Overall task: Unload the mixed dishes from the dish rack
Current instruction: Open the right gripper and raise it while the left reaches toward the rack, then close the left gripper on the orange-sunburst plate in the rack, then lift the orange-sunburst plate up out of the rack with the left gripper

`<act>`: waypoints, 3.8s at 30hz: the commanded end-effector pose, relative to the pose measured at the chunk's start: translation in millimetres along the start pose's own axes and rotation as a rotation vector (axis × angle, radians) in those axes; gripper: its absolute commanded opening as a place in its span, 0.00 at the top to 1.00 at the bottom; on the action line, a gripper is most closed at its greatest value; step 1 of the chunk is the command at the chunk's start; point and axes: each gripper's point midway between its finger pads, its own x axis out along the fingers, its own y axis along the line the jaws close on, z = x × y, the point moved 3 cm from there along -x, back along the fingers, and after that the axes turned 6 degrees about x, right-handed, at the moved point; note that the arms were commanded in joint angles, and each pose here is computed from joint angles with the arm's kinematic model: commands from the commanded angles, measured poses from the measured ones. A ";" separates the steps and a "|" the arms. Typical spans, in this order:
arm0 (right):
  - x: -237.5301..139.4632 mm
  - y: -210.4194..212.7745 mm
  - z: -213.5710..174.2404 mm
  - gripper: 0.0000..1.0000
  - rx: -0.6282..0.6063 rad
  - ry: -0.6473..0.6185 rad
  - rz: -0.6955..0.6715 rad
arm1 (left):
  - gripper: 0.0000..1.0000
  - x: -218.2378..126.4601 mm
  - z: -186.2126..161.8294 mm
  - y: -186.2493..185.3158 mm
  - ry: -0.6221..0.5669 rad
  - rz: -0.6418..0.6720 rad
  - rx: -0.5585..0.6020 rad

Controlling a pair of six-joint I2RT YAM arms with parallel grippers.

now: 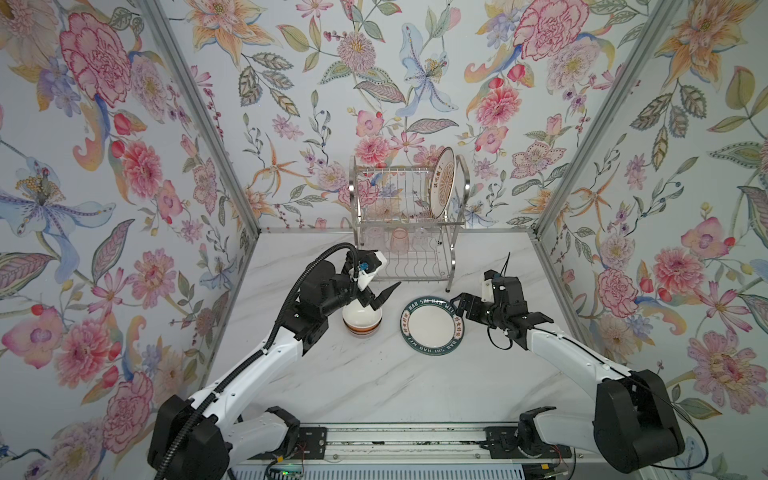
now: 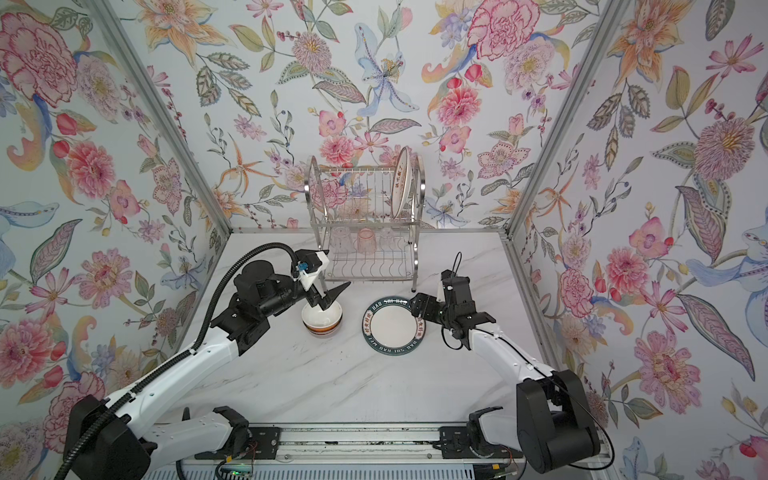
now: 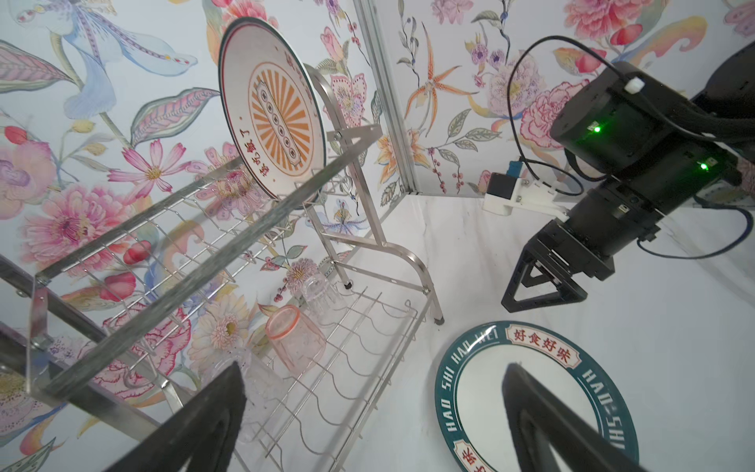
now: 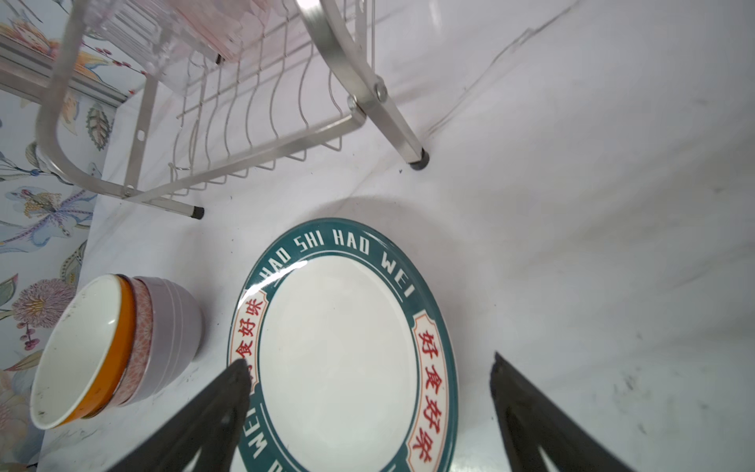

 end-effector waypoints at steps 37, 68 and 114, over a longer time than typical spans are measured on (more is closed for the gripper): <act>-114.4 52.5 51.0 0.01 -0.423 -0.759 0.194 | 0.35 227.4 57.3 38.6 -0.148 0.087 -0.205; -114.1 42.2 58.7 0.01 -0.374 -0.764 0.169 | 0.69 236.0 42.1 44.0 -0.112 0.218 -0.279; -106.5 49.9 65.0 0.01 -0.377 -0.743 0.207 | 1.00 197.4 114.3 61.3 -0.374 0.252 -0.205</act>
